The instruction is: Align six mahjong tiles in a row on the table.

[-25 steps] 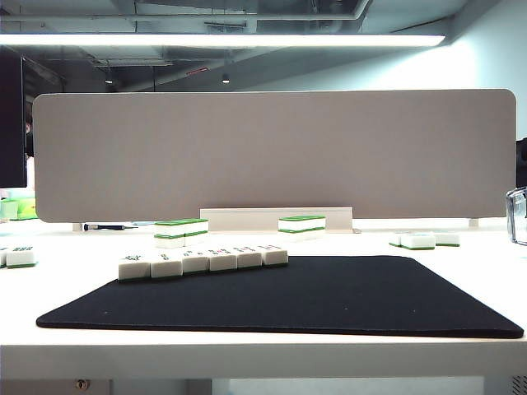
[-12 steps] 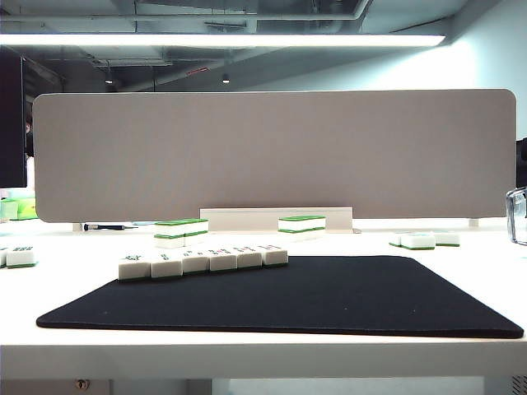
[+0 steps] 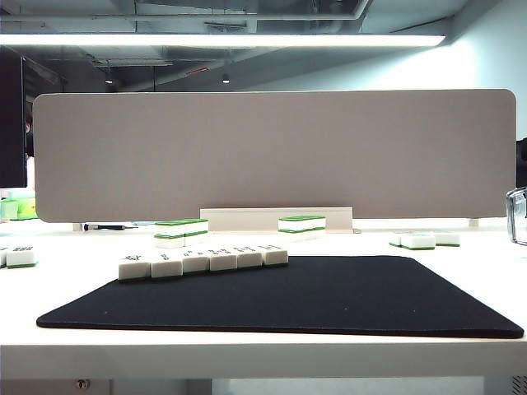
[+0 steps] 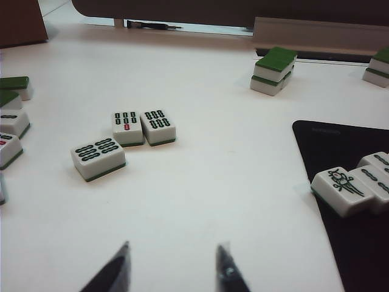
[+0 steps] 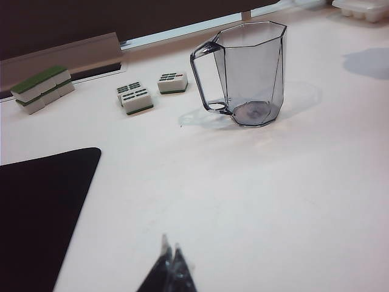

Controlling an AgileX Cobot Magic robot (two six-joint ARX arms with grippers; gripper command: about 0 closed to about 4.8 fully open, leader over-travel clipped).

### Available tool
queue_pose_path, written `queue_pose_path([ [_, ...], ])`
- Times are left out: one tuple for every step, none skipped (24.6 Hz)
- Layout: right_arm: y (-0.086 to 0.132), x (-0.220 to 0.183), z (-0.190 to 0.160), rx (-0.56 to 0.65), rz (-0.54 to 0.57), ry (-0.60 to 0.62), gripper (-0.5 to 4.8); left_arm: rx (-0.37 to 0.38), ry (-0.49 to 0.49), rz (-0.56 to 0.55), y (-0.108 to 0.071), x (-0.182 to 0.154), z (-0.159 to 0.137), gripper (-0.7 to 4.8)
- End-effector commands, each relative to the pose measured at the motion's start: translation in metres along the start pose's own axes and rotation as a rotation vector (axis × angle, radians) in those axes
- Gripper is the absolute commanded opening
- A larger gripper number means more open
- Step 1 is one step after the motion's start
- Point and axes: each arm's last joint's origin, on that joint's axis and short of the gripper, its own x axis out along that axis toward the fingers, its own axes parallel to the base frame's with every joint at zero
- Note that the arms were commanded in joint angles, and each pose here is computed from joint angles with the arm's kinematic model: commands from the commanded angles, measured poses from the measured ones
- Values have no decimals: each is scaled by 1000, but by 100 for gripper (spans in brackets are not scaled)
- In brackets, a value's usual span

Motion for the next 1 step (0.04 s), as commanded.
queue_pose_path([
  [0,0,0,-1,1,-8,-1,-2,14,-6,0,0,-1,175],
])
